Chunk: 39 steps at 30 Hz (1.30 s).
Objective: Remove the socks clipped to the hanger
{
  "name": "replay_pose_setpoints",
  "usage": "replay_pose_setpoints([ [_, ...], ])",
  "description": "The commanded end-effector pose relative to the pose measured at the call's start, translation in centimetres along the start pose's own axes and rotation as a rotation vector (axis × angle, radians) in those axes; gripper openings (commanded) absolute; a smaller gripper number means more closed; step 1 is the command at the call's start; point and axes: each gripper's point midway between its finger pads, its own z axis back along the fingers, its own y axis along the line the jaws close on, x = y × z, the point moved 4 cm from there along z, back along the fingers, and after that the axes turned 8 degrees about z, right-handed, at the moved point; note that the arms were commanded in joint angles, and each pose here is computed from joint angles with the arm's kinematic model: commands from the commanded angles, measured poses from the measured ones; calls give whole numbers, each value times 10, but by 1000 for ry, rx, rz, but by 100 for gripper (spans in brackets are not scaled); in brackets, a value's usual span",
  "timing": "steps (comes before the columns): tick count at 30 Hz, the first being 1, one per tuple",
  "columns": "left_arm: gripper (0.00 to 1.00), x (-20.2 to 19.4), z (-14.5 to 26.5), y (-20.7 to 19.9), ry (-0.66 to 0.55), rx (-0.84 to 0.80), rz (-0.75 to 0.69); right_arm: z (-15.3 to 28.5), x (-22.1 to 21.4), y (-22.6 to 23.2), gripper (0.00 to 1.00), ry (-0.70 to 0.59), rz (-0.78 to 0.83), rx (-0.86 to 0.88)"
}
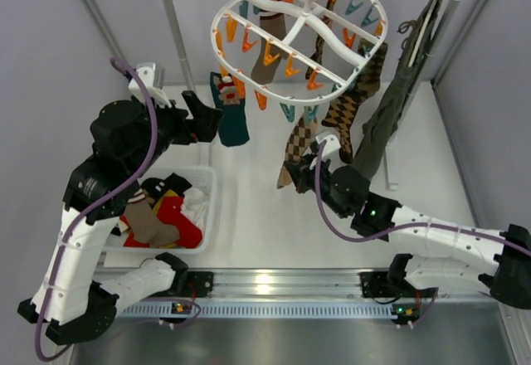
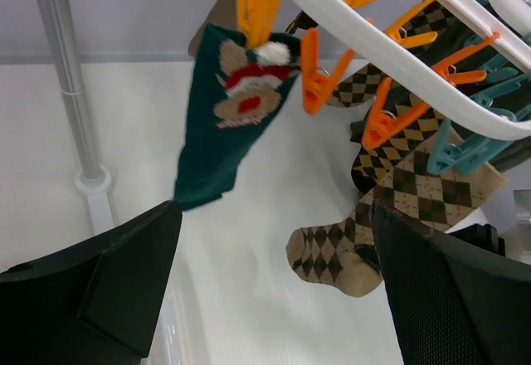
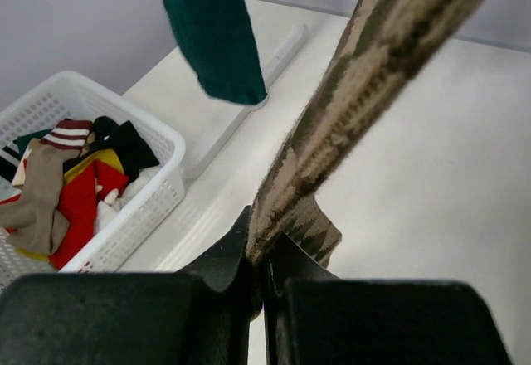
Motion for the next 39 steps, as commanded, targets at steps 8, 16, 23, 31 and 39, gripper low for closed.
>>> replay_pose_setpoints([
  [8, 98, 6, -7, -26, 20, -135, -105, -35, 37, 47, 0, -64, 2, -66],
  [16, 98, -9, -19, -77, -25, -47, -194, -40, 36, 56, 0, -94, -79, -82],
  [23, 97, -21, -39, -94, -81, 62, -203, -37, 34, 58, 0, -90, -99, -60],
  [31, 92, -25, -58, -105, -121, 61, -162, -35, 35, 59, 0, -88, -97, -47],
  [39, 86, -38, -67, -110, -93, 57, -176, -40, 31, 60, 0, -72, -96, -61],
])
